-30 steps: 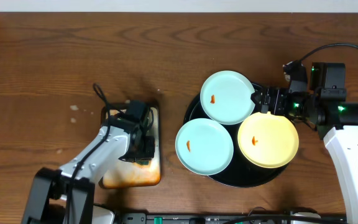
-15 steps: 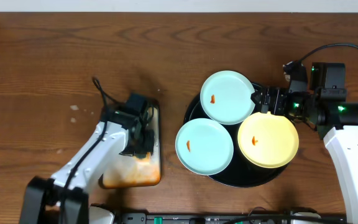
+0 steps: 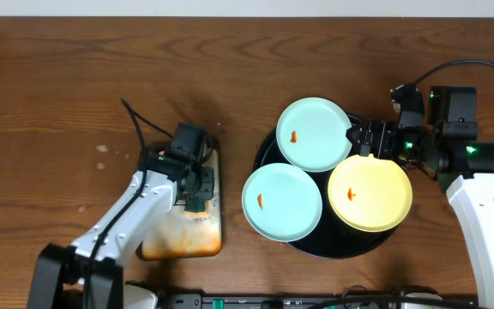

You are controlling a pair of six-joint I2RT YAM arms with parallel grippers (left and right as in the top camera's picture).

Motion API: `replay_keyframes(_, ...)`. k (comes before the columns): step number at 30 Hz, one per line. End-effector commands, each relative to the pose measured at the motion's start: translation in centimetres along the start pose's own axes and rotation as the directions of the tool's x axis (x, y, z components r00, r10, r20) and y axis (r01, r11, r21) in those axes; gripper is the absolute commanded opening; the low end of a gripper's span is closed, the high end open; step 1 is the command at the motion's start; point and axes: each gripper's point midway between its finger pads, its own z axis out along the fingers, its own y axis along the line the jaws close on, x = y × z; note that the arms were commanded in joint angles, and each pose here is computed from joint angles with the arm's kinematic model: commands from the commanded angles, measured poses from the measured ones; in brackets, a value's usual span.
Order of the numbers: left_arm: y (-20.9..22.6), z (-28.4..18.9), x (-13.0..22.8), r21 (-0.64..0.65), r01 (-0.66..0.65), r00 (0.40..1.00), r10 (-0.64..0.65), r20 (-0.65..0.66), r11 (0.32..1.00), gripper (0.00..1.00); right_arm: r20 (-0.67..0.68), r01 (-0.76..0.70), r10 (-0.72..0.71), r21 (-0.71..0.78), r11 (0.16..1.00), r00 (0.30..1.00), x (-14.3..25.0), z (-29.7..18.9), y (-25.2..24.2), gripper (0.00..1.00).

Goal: Clean dirty plates on tray and stack at the side
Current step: 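Rub the sponge in the soapy dish with the left gripper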

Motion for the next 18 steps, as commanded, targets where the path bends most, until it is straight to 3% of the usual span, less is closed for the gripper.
replay_keyframes(1, 0.6, 2.5, 1.4, -0.023, 0.025, 0.999, -0.026, -0.043, 0.999, 0.35, 0.010, 0.011, -0.011, -0.004, 1.000, 1.000, -0.4, -0.3, 0.5, 0.88)
replay_keyframes(7, 1.2, 4.6, 1.8, -0.058, 0.025, 0.997, -0.030, -0.072, 0.998, 0.08, 0.009, 0.011, -0.011, -0.004, 1.000, 1.000, -0.4, -0.3, 0.5, 0.88)
replay_keyframes(14, 0.8, 1.4, 0.5, -0.053, 0.023, 0.999, -0.026, -0.045, 0.998, 0.08, 0.009, 0.010, -0.010, -0.004, 1.000, 1.000, -0.3, -0.3, 0.5, 0.88)
replay_keyframes(18, 0.5, -1.8, -0.3, -0.037, 0.026, 1.000, -0.026, -0.001, 0.999, 0.42, 0.009, 0.010, -0.010, -0.004, 1.000, 1.000, -0.4, -0.3, 0.5, 0.88)
